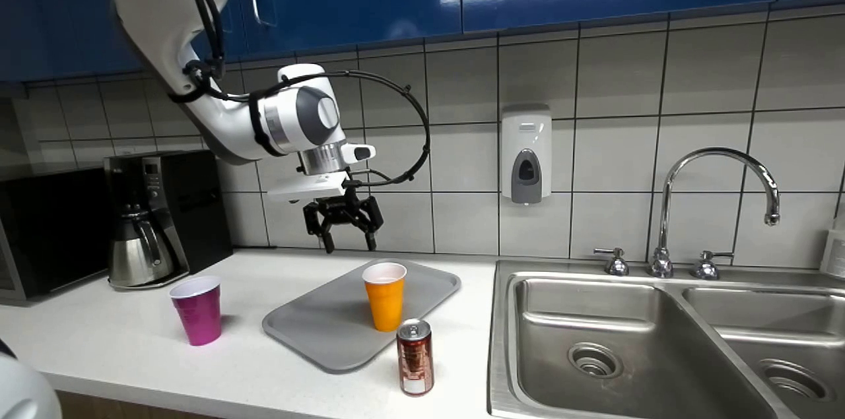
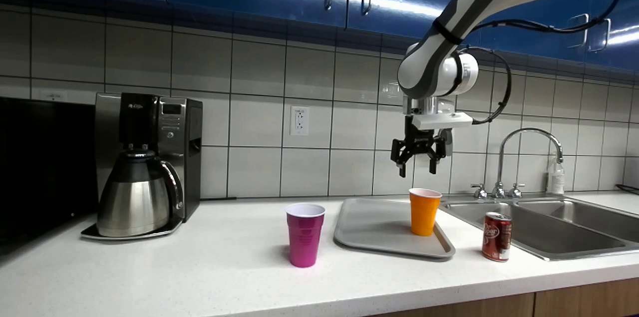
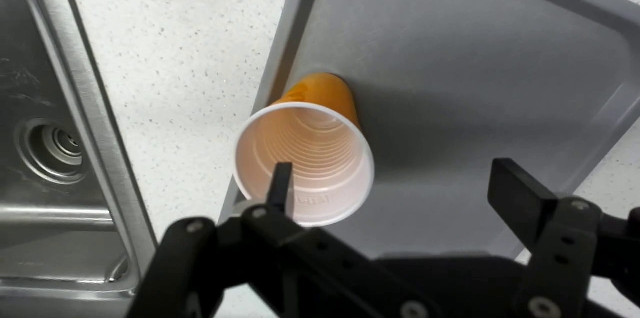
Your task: Remove the cups from the grey tray.
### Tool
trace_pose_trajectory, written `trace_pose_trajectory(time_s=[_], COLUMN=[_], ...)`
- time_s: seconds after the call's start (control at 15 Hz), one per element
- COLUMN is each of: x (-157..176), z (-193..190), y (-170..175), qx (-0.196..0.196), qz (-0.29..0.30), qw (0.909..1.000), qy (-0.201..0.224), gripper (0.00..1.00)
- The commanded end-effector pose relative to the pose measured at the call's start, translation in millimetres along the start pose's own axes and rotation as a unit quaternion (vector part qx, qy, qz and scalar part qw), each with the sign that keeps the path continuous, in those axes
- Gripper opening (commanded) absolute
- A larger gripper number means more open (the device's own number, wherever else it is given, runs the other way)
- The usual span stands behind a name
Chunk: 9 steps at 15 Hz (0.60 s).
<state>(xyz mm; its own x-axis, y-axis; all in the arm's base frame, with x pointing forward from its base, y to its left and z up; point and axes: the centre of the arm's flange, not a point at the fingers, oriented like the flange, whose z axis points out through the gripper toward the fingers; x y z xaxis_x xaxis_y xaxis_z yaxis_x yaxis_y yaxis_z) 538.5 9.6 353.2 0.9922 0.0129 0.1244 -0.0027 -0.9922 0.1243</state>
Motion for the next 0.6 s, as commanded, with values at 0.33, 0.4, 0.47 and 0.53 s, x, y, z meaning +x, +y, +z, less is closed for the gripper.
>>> trace_pose_trajectory(time_s=[0.33,0.4,0.47,0.53], x=[13.9,15.4,17.3,19.2], z=[36.0,39.8,44.3,49.0], y=[6.5,5.8,5.5,5.2], qx=[0.005,0.005,0.005,0.005], qz=[-0.010,-0.010,-0.011,-0.011], qw=[0.9999,0.9999,0.9999,0.9999], qy=[-0.002,-0.002,-0.003,-0.005], gripper=[1.00,1.00,1.00,1.00])
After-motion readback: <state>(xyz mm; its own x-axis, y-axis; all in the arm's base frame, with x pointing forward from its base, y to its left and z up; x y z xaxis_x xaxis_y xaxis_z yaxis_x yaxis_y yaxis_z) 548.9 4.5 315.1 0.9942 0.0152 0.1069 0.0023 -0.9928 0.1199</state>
